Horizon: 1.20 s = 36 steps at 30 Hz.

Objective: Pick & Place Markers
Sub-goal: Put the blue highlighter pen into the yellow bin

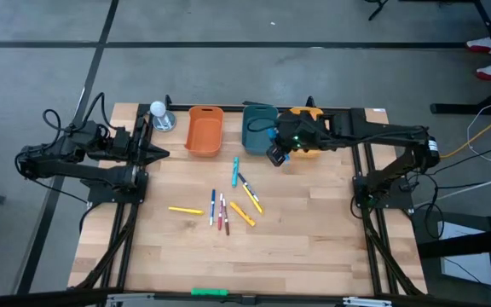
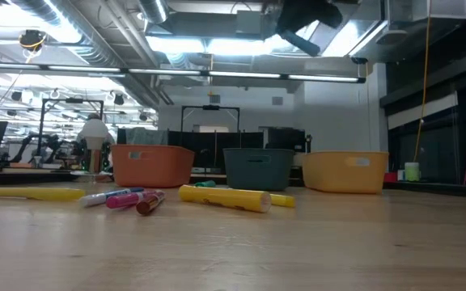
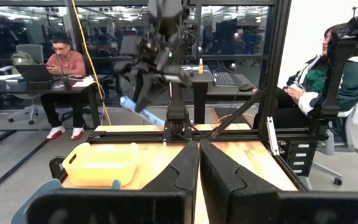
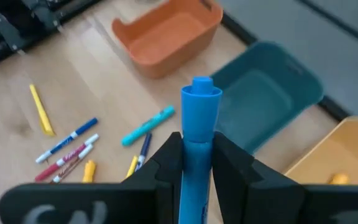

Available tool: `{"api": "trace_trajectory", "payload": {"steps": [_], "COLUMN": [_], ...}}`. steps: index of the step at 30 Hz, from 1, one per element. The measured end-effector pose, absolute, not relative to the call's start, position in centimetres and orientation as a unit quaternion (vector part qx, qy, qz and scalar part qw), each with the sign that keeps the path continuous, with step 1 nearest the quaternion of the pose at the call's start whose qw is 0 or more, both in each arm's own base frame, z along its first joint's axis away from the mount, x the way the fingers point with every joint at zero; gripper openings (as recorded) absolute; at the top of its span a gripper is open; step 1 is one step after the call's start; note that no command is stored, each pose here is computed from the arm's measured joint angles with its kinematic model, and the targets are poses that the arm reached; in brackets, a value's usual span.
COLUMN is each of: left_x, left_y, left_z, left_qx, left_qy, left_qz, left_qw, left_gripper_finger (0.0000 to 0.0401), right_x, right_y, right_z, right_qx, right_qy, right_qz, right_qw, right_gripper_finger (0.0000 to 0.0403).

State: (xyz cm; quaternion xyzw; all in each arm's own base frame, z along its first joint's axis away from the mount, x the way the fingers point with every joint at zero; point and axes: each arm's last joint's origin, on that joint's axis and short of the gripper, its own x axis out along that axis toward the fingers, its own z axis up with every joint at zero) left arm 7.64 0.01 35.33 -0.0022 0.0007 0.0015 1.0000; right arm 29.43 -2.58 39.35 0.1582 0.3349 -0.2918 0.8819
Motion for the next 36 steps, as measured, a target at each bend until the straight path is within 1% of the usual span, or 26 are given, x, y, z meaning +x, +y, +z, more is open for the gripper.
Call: {"api": "trace_trajectory", "payload": {"steps": [9,16,26,36], "left_x": [7.6,7.6,7.6,7.6], "left_y": [0.0,0.0,0.0,0.0], "left_z": [35.3,35.3,35.3,35.3], "left_qx": [-0.002,-0.002,-0.002,-0.002], "left_qy": [0.001,0.001,0.001,0.001], "left_qz": [0.002,0.001,0.002,0.001], "left_qw": [1.000,1.000,1.000,1.000], "left_gripper_finger": [0.0008,0.0013,0.0010,0.0009], "right_x": [28.8,27.9,26.3,25.4], "right_y": [-2.8,-3.0,-3.1,-3.5], "right_z": [42.6,45.3,48.8,50.4], "right_qx": [0.112,0.071,0.027,-0.013], "right_qy": [0.290,0.254,0.211,0.189], "right_qz": [-0.306,-0.334,-0.368,-0.414], "right_qw": [0.900,0.905,0.905,0.890], "right_gripper_finger": [0.0066,0.0066,0.0066,0.0066]}}
